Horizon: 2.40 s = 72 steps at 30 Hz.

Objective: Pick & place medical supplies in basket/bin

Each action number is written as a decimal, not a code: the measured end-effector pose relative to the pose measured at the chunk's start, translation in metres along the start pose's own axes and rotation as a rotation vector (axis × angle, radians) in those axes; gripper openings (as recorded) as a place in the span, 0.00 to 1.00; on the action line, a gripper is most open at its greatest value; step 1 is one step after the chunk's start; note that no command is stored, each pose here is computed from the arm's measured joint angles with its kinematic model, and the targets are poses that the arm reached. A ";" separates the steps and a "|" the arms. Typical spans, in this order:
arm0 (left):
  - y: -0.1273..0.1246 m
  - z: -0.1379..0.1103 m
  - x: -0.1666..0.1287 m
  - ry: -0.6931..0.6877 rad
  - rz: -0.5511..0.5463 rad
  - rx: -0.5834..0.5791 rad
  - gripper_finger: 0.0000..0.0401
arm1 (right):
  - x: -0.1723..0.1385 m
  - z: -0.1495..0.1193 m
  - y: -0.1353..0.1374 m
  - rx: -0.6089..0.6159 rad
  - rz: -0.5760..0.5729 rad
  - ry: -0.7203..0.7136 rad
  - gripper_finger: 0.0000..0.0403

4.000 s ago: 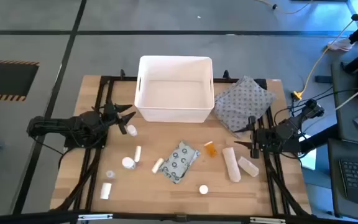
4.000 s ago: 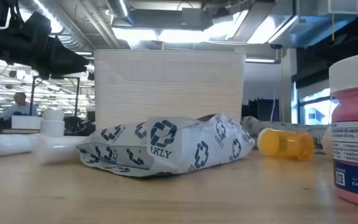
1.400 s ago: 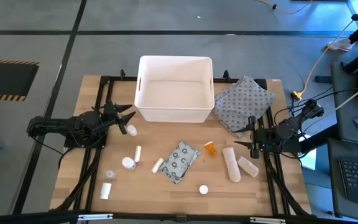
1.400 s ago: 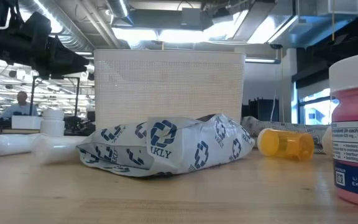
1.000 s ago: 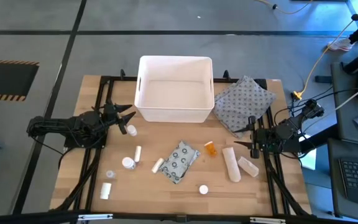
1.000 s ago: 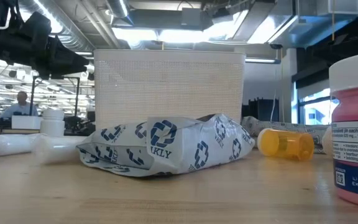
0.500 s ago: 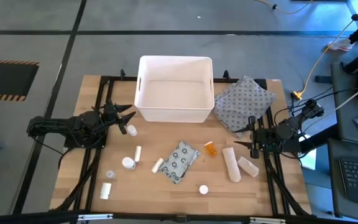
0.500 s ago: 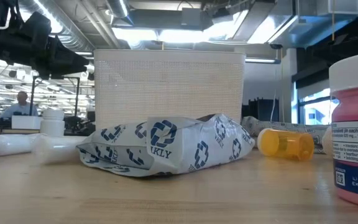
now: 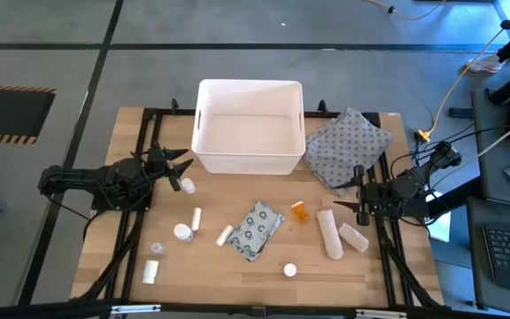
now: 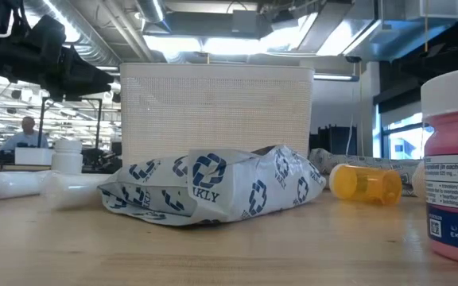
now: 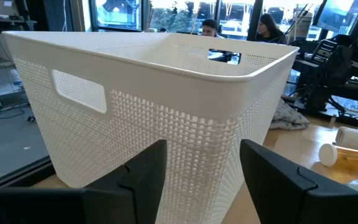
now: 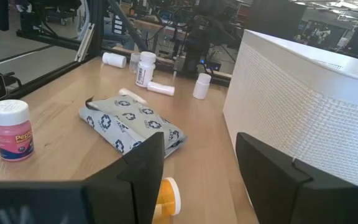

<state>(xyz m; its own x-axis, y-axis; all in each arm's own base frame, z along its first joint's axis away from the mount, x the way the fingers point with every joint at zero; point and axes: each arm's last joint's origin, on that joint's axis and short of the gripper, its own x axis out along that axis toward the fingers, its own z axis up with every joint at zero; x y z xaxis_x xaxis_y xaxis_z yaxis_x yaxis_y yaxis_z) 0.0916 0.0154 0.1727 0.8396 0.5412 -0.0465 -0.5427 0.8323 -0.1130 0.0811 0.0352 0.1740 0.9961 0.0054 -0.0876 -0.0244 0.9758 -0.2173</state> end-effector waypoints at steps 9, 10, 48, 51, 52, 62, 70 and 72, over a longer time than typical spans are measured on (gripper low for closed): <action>0.000 0.000 0.000 0.000 0.000 0.000 0.49 | 0.000 0.001 0.000 0.156 -0.001 -0.012 0.50; 0.000 0.000 0.000 0.000 0.000 0.000 0.49 | 0.000 0.002 0.000 0.178 -0.001 -0.015 0.50; -0.004 -0.001 0.000 0.029 -0.124 -0.172 0.81 | 0.000 0.004 -0.001 0.021 -0.006 -0.032 0.50; -0.005 0.000 0.000 0.031 -0.162 -0.180 0.81 | 0.000 0.004 -0.001 0.021 -0.006 -0.032 0.50; -0.005 0.001 -0.001 0.032 -0.166 -0.180 0.81 | 0.000 0.004 -0.001 0.021 -0.006 -0.032 0.50; -0.009 0.030 -0.001 0.208 -0.135 -0.047 0.79 | 0.000 0.004 -0.001 0.024 -0.005 -0.031 0.50; -0.019 0.057 0.009 0.574 0.045 -0.072 0.79 | 0.000 0.003 -0.001 0.023 -0.005 -0.031 0.50; -0.026 0.061 0.018 0.648 0.049 -0.044 0.79 | 0.000 0.003 -0.001 0.022 -0.006 -0.031 0.50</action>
<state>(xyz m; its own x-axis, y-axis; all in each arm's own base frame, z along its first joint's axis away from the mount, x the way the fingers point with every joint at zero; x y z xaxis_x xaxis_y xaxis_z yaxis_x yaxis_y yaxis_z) 0.1191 0.0107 0.2353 0.6646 0.3850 -0.6403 -0.5910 0.7953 -0.1353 0.0813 0.0353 0.1775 0.9984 0.0062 -0.0561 -0.0171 0.9805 -0.1958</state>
